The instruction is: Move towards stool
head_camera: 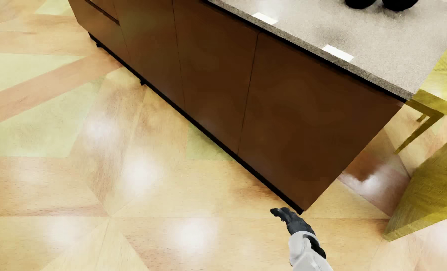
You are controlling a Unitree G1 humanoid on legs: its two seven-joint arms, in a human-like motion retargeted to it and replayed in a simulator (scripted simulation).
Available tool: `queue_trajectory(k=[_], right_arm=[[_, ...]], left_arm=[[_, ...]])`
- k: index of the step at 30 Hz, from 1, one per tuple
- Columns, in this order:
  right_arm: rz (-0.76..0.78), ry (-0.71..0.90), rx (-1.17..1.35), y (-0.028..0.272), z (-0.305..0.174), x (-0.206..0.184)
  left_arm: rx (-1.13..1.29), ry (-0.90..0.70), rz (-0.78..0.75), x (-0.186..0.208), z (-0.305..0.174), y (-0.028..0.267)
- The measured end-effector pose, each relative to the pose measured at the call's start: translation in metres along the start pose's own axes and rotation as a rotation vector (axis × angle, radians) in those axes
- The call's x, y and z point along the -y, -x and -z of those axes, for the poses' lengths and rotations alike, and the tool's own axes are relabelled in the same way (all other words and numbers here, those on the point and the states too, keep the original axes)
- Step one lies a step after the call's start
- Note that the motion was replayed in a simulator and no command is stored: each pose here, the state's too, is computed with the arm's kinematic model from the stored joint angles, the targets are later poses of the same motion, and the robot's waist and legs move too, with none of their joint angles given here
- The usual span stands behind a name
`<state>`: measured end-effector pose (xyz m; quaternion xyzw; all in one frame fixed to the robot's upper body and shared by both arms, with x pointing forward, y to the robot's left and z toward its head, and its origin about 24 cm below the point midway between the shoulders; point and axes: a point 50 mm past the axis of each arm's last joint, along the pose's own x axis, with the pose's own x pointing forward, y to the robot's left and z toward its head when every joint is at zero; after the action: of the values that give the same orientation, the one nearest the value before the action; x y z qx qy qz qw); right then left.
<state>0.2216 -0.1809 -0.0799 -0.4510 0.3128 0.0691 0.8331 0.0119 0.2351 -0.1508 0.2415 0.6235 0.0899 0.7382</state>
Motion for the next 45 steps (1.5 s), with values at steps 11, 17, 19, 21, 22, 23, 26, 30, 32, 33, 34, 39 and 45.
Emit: queue_trajectory(k=[11,17,19,21,22,23,26,30,32,33,34,39,45], right_arm=[[-0.386,0.088,-0.592,0.083,0.153,-0.094],[-0.152,0.108,-0.411,0.050,0.118,-0.067],[-0.112,0.041,-0.319,0.038,0.091,-0.063],[-0.139,0.015,-0.229,0.031,0.068,-0.063],[-0.144,0.026,-0.192,0.029,0.060,-0.062],[-0.132,0.054,-0.164,0.027,0.055,-0.061],[-0.096,0.132,-0.159,0.028,0.056,-0.060],[-0.036,0.124,-0.198,0.028,0.065,-0.055],[0.065,0.091,-0.165,0.023,0.055,-0.046],[0.106,0.056,-0.145,0.020,0.046,-0.041],[0.114,0.007,-0.128,0.016,0.037,-0.038],[-0.094,-0.026,0.021,0.001,-0.010,-0.025],[-0.153,0.028,-0.074,0.015,0.025,-0.044]], left_arm=[[0.390,-0.070,-0.022,0.011,-0.092,0.008],[0.306,-0.162,-0.055,0.000,-0.083,-0.001],[0.285,-0.152,-0.027,0.002,-0.088,-0.002],[0.282,-0.158,0.012,0.006,-0.089,-0.002],[0.299,-0.177,0.017,0.008,-0.092,-0.001],[0.322,-0.198,0.017,0.009,-0.096,0.000],[0.373,-0.206,0.033,0.011,-0.110,0.005],[0.395,-0.164,0.050,0.010,-0.108,0.009],[0.373,-0.132,0.024,0.008,-0.096,0.010],[0.352,-0.123,0.013,0.008,-0.088,0.010],[0.324,-0.118,0.007,0.008,-0.074,0.010],[0.227,-0.070,-0.001,0.016,-0.034,0.012],[0.405,-0.048,-0.143,-0.015,-0.069,0.010]])
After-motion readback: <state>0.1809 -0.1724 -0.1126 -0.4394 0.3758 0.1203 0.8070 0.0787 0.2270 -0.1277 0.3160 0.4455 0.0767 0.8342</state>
